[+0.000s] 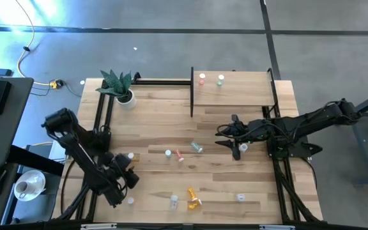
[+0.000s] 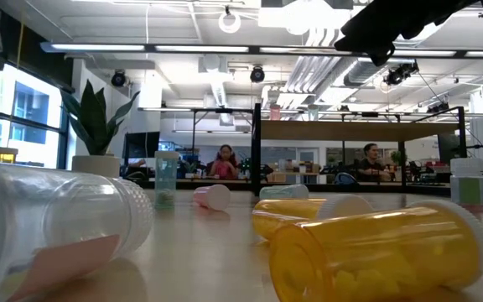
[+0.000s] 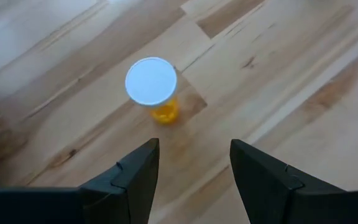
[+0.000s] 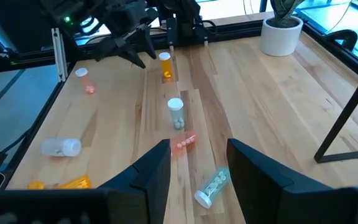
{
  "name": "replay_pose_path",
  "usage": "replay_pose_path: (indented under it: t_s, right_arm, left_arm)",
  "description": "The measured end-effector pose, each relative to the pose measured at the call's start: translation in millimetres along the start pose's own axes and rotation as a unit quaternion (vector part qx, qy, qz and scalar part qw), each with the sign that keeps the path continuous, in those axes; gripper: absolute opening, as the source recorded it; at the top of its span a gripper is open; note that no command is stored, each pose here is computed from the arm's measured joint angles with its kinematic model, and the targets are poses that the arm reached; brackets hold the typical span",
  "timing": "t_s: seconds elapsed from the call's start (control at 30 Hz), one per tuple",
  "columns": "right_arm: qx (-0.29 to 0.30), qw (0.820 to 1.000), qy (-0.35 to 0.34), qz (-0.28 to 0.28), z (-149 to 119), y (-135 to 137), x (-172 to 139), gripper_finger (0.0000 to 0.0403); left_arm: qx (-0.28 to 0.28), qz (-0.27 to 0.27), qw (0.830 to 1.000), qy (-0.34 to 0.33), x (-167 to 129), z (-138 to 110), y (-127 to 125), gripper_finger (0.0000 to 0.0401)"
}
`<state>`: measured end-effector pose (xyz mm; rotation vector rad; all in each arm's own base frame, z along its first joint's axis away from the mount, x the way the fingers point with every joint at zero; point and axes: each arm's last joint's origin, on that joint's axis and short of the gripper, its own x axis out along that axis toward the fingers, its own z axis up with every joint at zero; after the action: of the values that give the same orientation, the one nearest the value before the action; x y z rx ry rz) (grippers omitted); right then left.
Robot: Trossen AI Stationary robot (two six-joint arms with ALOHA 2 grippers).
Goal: Pick and place medicine bottles onto shelf by color
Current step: Put the top orange pill bottle on the shelf
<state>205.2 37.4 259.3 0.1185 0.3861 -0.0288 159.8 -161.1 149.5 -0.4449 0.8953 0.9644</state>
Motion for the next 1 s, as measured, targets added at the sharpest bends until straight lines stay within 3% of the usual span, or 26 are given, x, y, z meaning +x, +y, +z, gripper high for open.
replay_pose_path:
  t_s: [0.6, 1.0]
  right_arm:
    - [0.0, 1.0, 0.001, -0.001, 0, 0, 0, 0.0149]
    - [0.0, 1.0, 0.002, 0.0, 0, 0, 0, 0.0149]
  left_arm:
    - [-0.003, 0.096, 0.993, -0.063, 37, -27, -4, 0.0188]
    - [-0.011, 0.09, 0.991, -0.098, 50, -34, 1, 0.0188]
